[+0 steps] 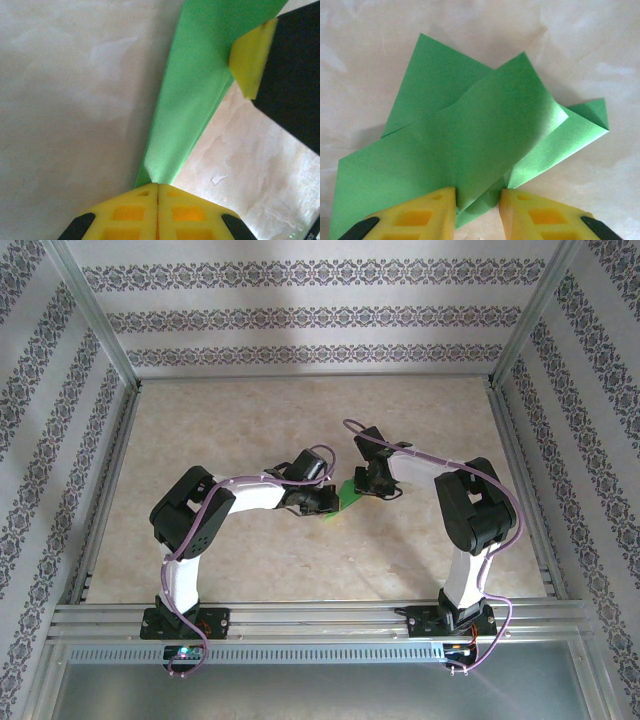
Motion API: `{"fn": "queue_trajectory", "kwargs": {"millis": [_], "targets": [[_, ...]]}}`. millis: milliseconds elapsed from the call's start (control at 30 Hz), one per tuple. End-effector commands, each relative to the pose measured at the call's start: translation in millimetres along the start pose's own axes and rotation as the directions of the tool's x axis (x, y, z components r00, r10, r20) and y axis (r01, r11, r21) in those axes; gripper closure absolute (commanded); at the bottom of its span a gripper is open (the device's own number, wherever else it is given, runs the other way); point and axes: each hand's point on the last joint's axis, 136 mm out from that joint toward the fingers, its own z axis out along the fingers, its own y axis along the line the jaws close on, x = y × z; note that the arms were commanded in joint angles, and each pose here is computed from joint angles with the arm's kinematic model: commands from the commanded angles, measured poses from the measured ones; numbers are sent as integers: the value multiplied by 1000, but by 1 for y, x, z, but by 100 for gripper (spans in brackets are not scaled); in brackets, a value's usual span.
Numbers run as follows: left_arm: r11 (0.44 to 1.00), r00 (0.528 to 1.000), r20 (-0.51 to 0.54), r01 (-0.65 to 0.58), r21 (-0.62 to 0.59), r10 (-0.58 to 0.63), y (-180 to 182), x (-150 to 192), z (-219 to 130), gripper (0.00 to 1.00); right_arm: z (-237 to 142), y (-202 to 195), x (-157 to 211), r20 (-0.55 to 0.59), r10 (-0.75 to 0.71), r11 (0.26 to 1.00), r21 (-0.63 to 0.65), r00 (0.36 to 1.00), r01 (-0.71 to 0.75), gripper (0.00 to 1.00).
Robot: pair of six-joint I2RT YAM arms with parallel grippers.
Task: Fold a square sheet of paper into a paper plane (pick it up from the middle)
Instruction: Fold the wing for the fifth time at the center of the table.
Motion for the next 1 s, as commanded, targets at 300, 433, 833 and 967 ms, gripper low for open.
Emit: {"fn": "queue_trajectory", "kwargs": {"millis": [300, 433, 833, 967], "targets": [[982, 991, -121, 37, -187, -61, 56, 37, 10, 93, -14, 7, -4, 11, 21, 995, -101, 1000, -19, 63], [976, 989, -139, 24, -216, -55, 62, 41, 11, 93, -51, 16, -19, 109, 36, 979, -203, 993, -13, 60], [969, 986, -159, 4, -246, -44, 66, 45, 14, 94, -51, 59, 14, 106, 102, 927, -370, 989, -56, 85], [968, 986, -159, 1, -252, -43, 67, 46, 14, 95, -35, 63, 18, 76, 138, 923, -372, 987, -101, 90]]}}
